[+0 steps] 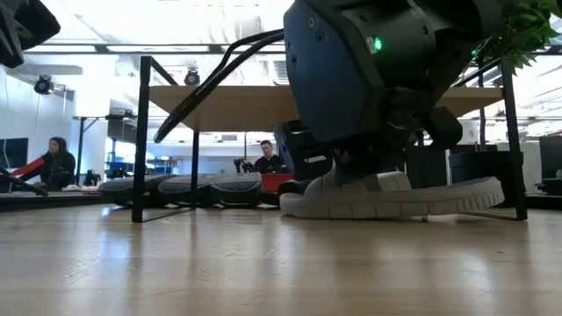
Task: Pick and place slides into the shelf
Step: Put the gray slipper under the shelf, then put the black slipper on the shelf
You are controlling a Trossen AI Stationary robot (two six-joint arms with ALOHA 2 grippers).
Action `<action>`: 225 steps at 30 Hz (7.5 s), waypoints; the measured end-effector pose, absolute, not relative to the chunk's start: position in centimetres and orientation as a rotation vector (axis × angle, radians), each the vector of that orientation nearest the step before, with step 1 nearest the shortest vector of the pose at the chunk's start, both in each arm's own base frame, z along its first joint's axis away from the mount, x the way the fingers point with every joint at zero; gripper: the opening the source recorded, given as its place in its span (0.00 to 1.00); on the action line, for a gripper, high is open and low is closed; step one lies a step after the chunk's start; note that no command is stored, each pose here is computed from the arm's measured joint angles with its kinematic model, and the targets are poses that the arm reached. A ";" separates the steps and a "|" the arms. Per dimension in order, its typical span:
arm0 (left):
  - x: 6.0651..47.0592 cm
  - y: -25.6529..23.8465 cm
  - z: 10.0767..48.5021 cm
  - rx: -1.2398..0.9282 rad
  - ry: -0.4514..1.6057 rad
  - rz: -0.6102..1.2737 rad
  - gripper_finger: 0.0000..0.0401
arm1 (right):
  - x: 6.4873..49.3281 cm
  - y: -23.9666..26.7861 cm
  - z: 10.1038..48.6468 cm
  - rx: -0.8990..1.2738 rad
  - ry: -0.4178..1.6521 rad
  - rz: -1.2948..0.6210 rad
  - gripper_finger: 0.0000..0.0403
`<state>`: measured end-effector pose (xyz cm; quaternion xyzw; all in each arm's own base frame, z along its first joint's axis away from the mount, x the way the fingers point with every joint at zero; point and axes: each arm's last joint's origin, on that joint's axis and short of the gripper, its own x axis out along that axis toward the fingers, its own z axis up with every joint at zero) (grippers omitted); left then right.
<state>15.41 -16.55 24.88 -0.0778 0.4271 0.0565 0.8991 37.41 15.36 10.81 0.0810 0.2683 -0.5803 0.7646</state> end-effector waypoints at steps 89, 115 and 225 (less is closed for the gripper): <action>15.9 -17.0 24.6 -0.294 0.813 0.131 0.04 | 43.6 19.3 21.4 0.406 1.103 -0.524 0.09; 15.8 -16.9 24.2 -0.284 0.826 0.134 0.04 | 45.1 19.8 14.9 0.448 1.145 -0.453 0.08; 8.0 -2.6 21.9 -1.087 0.408 0.732 0.12 | 36.5 -24.0 27.5 0.629 1.153 -0.650 0.31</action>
